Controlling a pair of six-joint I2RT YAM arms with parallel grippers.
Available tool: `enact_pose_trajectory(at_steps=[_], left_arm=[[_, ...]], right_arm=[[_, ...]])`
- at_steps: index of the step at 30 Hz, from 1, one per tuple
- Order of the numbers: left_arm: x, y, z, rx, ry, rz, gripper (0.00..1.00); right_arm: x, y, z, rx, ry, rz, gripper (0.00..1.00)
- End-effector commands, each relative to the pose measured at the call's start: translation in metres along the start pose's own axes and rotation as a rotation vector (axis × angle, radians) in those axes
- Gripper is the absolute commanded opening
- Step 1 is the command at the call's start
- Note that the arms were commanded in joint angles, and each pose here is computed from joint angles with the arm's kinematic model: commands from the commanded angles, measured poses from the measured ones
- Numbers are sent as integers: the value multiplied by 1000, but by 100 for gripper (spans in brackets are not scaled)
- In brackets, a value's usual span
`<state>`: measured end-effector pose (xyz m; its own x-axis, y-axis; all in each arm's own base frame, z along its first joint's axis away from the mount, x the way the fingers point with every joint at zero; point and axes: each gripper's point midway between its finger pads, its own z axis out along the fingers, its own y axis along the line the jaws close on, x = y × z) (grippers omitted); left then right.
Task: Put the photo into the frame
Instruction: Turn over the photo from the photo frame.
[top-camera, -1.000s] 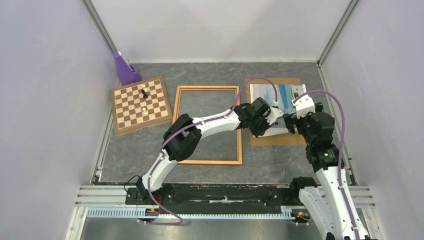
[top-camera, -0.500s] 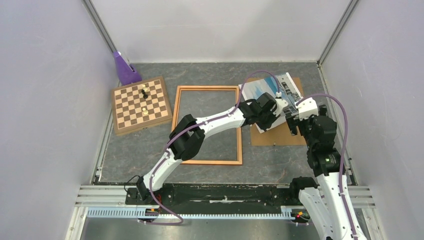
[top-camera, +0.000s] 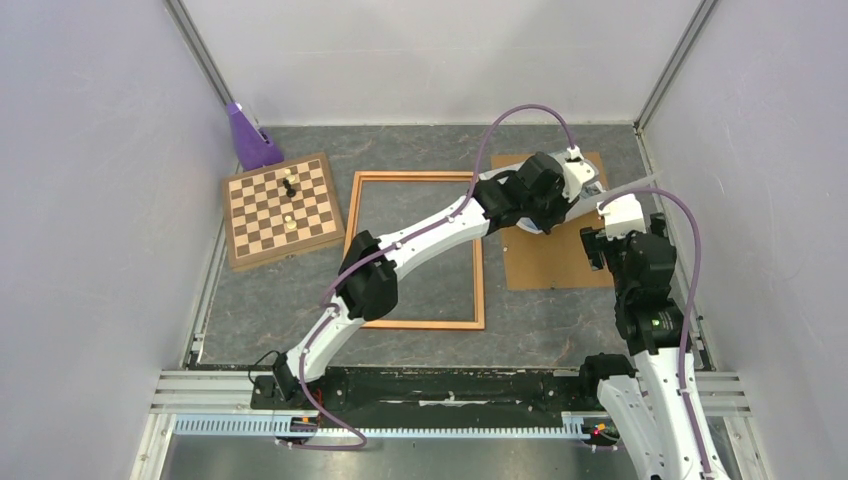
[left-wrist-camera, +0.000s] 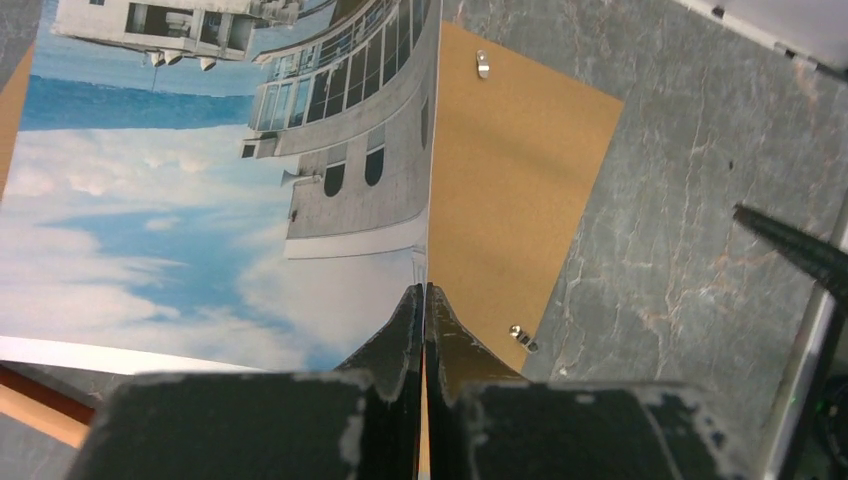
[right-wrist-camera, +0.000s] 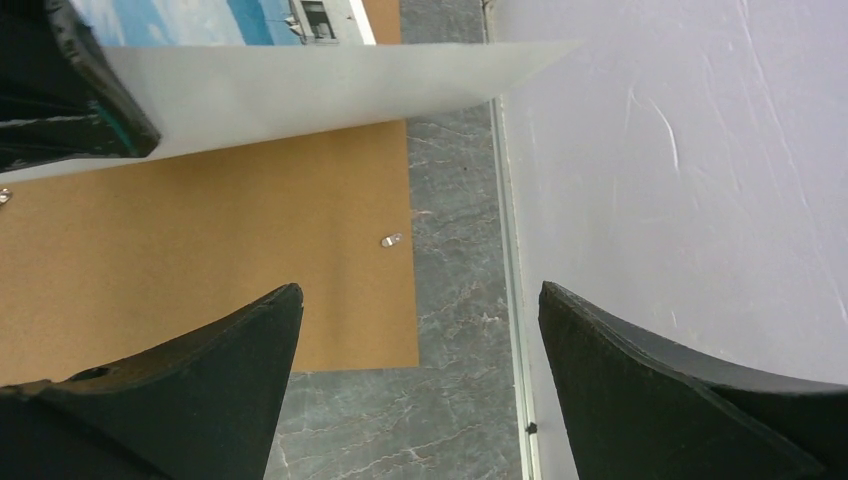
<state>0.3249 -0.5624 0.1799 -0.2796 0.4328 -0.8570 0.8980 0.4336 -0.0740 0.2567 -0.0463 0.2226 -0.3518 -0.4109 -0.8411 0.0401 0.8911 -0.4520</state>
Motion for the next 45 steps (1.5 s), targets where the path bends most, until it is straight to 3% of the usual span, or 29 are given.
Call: enact_pose_trajectory(at_steps=[1,9,15,21,26,34,40,45], left_arm=[[-41,-8,-46,34,-56,139,2],[-23,-13,-90,34,50,351,2],[-15,-12,-122,24,91,364,2],[-49,-6,-159,-40,27,381,2],[-89,22,-189,-153,-57,336,2],[-128,63,-262,-186,-215,151,2],[-131,70,-317,-110,-265,145,2],[-121,56,-354,-43,-259,229,2]], right_arm=[[1,-10,-1,56,3,16,91],[-1,-12,1,63,5,19,91],[-18,-30,-7,126,-24,60,92],[-54,-52,-21,168,-91,114,92],[-91,-62,-30,149,-153,146,94],[-115,-43,-13,16,-187,162,98],[-138,-3,-2,-216,-267,110,98],[-148,36,9,-426,-331,31,98]])
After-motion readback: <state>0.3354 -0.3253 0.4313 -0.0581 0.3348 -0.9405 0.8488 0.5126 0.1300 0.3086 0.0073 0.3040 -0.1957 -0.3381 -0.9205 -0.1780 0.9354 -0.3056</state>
